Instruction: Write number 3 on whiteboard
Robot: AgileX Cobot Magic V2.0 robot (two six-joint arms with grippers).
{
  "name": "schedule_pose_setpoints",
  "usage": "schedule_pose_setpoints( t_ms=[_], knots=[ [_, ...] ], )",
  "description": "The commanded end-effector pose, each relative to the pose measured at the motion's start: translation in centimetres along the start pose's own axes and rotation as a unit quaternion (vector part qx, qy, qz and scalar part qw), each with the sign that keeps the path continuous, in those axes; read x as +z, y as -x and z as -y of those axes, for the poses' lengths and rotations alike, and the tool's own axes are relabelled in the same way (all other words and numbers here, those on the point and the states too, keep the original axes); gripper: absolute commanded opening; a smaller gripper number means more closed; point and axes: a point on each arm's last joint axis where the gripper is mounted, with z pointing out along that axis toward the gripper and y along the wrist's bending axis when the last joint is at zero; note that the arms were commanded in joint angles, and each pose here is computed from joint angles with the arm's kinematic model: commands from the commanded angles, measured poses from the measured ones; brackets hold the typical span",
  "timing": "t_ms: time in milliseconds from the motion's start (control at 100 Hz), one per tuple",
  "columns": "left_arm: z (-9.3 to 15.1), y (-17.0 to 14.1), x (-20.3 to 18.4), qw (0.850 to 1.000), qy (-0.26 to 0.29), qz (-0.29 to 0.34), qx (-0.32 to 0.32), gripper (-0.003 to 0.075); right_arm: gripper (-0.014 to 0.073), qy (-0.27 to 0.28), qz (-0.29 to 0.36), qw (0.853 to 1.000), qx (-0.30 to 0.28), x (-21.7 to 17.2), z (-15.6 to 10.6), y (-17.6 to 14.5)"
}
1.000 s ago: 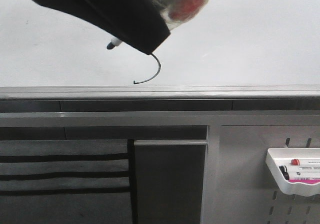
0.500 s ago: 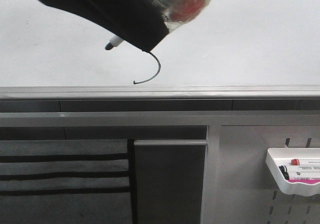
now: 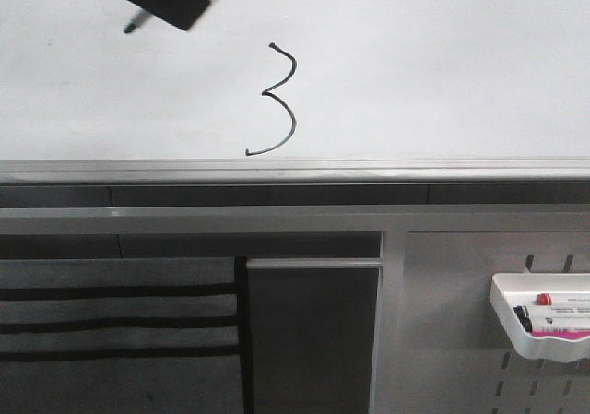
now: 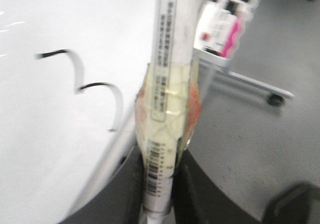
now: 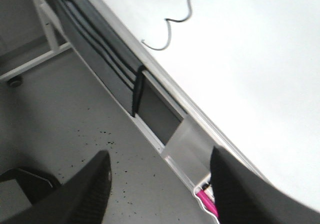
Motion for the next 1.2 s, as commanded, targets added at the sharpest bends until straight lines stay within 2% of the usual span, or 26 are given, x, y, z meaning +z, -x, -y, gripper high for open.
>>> schedule_pose_setpoints(
  t_ms=[0, 130, 360, 480, 850, 940, 1090, 1190],
  knots=[
    [-3.2, 0.5, -1.6, 0.989, 0.106, 0.073, -0.077, 0.0052, 0.0386, -0.043, 0.026, 0.998, 0.028, -1.4, 0.6, -0.1],
    [-6.0, -1.9, -1.3, 0.969, 0.187, 0.088, -0.134, 0.0026, 0.0386, -0.054, 0.017, 0.997, 0.044, -1.2, 0.7, -1.1],
    [-8.8, -5.0, -0.5, 0.95, 0.248, 0.07, -0.176, -0.0001, 0.0386, -0.046, 0.003, 0.997, 0.054, -0.2, 0.6, -2.0],
    [-9.9, -6.2, 0.1, 0.942, 0.254, 0.057, -0.212, -0.0011, 0.0386, -0.045, 0.001, 0.997, 0.055, -0.1, 0.6, -2.1],
    [-10.3, -7.2, 1.6, 0.943, 0.245, 0.031, -0.222, -0.0003, 0.0386, -0.044, 0.001, 0.997, 0.056, -0.1, 0.6, -2.1],
    [-10.3, -7.3, 1.8, 0.944, 0.242, 0.028, -0.223, 0.0061, 0.0386, -0.044, 0.001, 0.997, 0.056, -0.1, 0.6, -2.1],
    [-10.3, -7.3, 1.7, 0.944, 0.243, 0.029, -0.223, 0.0277, 0.0386, -0.044, 0.002, 0.997, 0.06, -0.1, 0.6, -2.1],
    [-10.0, -7.0, 1.2, 0.946, 0.238, 0.032, -0.219, 0.0371, 0.0386, -0.049, 0.006, 0.996, 0.081, -0.1, 0.7, -2.1]
  ],
)
